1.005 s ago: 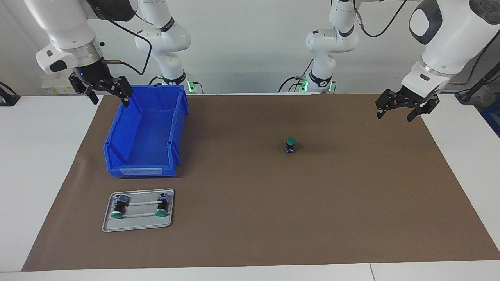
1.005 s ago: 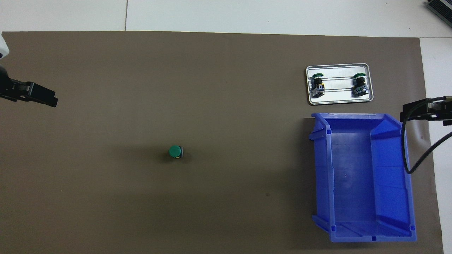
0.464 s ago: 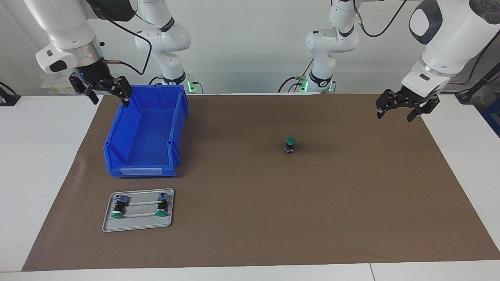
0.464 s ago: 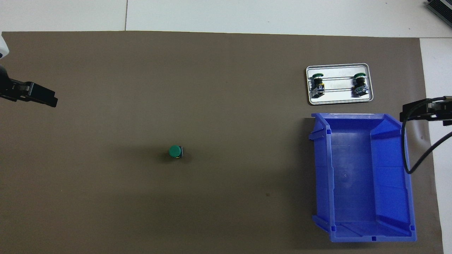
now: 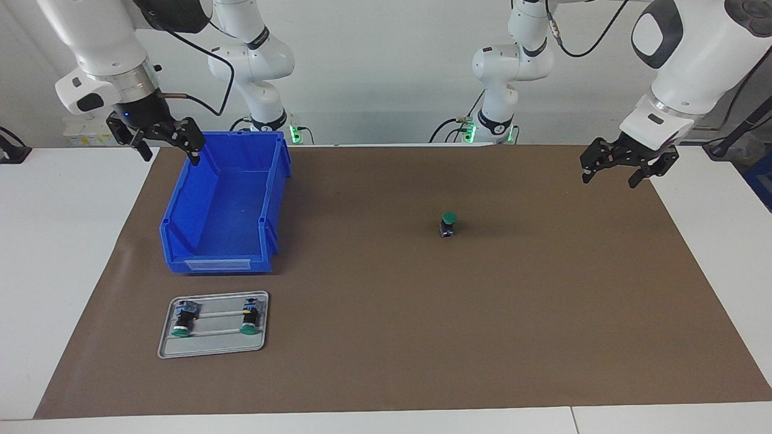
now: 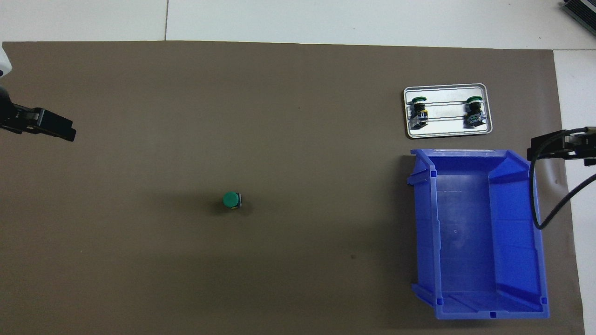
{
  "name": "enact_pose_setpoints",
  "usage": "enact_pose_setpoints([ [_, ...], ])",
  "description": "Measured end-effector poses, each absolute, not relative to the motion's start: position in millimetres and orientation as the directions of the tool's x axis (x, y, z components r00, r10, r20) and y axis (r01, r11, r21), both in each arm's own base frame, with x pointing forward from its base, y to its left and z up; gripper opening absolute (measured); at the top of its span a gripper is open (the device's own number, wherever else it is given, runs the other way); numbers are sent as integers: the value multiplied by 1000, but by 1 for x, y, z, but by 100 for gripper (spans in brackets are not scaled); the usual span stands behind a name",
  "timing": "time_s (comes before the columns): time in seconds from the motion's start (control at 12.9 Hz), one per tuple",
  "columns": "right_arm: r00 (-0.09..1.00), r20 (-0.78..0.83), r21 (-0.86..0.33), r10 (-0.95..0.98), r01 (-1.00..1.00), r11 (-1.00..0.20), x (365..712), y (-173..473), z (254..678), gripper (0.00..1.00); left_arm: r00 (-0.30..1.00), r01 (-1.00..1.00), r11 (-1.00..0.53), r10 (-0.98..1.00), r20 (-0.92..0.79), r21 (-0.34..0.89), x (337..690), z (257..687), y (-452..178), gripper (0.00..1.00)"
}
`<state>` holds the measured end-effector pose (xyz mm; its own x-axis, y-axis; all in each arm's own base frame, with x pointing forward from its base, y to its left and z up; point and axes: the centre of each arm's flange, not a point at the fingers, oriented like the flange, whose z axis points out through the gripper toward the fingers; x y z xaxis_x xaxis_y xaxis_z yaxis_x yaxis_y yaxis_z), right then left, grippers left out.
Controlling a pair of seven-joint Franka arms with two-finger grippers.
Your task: Place and press button with both arms
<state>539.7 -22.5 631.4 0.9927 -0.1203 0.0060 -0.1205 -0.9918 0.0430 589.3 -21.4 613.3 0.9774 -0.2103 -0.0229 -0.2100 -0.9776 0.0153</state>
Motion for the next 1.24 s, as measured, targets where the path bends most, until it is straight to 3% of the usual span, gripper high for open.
enact_pose_setpoints([
  [0.31, 994, 11, 34, -112, -112, -993, 541, -17, 632, 100, 977, -210, -978, -210, -23, 15, 589, 613, -21, 100],
  [0.46, 995, 65, -2, -69, -69, -998, 548, 17, 631, 100, 977, -210, -978, -210, -23, 15, 589, 613, -21, 100],
  [0.85, 984, 147, -86, -104, -92, -992, 541, 202, 590, 100, 977, -210, -978, -210, -23, 15, 589, 614, -21, 100],
  [1.24, 958, 232, -200, -167, -122, -972, 532, 378, 491, 100, 977, -210, -978, -210, -22, 15, 589, 614, -21, 100],
])
